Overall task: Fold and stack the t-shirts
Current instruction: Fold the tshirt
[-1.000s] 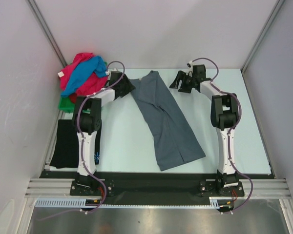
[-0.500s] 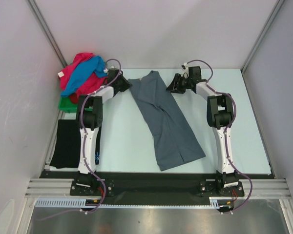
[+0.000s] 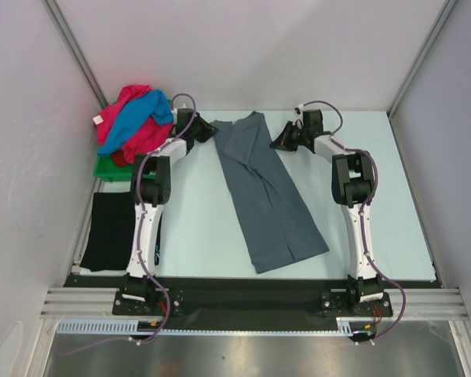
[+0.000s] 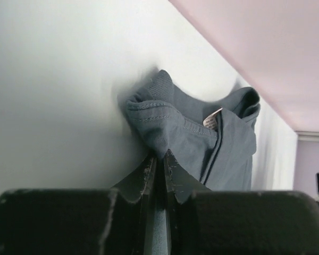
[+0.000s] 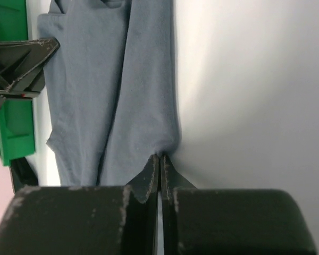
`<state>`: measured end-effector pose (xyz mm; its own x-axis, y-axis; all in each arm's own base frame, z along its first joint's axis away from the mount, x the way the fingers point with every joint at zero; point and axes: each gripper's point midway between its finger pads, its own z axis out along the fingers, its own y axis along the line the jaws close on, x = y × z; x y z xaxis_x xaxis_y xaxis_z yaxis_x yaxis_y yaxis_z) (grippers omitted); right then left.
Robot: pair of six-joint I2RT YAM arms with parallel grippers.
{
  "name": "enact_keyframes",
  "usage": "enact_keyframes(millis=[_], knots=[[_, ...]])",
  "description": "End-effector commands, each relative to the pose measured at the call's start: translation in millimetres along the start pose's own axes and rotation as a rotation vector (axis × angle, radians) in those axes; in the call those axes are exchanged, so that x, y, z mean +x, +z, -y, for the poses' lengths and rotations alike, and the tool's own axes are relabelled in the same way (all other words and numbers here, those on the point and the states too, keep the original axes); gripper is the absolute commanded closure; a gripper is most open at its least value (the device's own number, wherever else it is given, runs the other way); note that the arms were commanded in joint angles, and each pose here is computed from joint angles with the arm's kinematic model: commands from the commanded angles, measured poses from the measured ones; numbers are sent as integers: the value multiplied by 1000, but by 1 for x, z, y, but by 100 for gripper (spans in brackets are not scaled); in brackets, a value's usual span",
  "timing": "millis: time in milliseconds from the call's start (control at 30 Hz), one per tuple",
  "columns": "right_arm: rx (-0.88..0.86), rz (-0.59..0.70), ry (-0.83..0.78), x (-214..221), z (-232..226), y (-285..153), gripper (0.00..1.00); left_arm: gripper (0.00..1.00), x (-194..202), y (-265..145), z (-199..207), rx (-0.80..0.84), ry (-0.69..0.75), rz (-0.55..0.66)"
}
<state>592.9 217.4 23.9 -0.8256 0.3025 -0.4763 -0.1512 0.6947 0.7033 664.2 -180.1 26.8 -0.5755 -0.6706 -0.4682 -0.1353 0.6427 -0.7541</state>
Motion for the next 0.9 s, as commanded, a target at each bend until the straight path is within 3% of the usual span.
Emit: enact_keyframes(millis=[0, 67, 333, 367, 400, 433, 500, 533, 567, 633, 667, 767, 867], knots=[[174, 85, 123, 1, 45, -19, 100, 87, -6, 11, 22, 87, -47, 43], [151, 164, 124, -15, 46, -28, 100, 87, -10, 16, 34, 127, -57, 70], [130, 180, 138, -16, 43, -32, 100, 83, -15, 37, 54, 214, -122, 109], [128, 183, 127, -18, 44, -33, 100, 80, -13, 37, 54, 211, -106, 102], [130, 172, 121, -17, 44, -33, 98, 69, -22, 28, 64, 206, -87, 112], [137, 157, 99, -15, 47, -33, 83, 62, -15, 25, 53, 173, -67, 97], [163, 124, 105, -17, 53, -45, 73, 47, -37, -5, 76, 138, 36, 143], [181, 115, 96, -17, 55, -51, 61, 41, -44, -19, 83, 120, 74, 155], [214, 128, 59, -26, 54, -64, 56, 37, -34, -27, 70, 68, 140, 137], [294, 103, 66, -22, 62, -87, 45, 30, -43, -70, 83, 23, 201, 160], [315, 116, 24, -30, 55, -105, 43, 30, -44, -84, 83, -4, 241, 165], [467, 45, 92, 3, 74, -144, 40, 29, -33, -146, 87, -63, 259, 169], [503, 11, 159, 49, 64, -182, 39, 30, 14, -196, 76, -106, 239, 102]])
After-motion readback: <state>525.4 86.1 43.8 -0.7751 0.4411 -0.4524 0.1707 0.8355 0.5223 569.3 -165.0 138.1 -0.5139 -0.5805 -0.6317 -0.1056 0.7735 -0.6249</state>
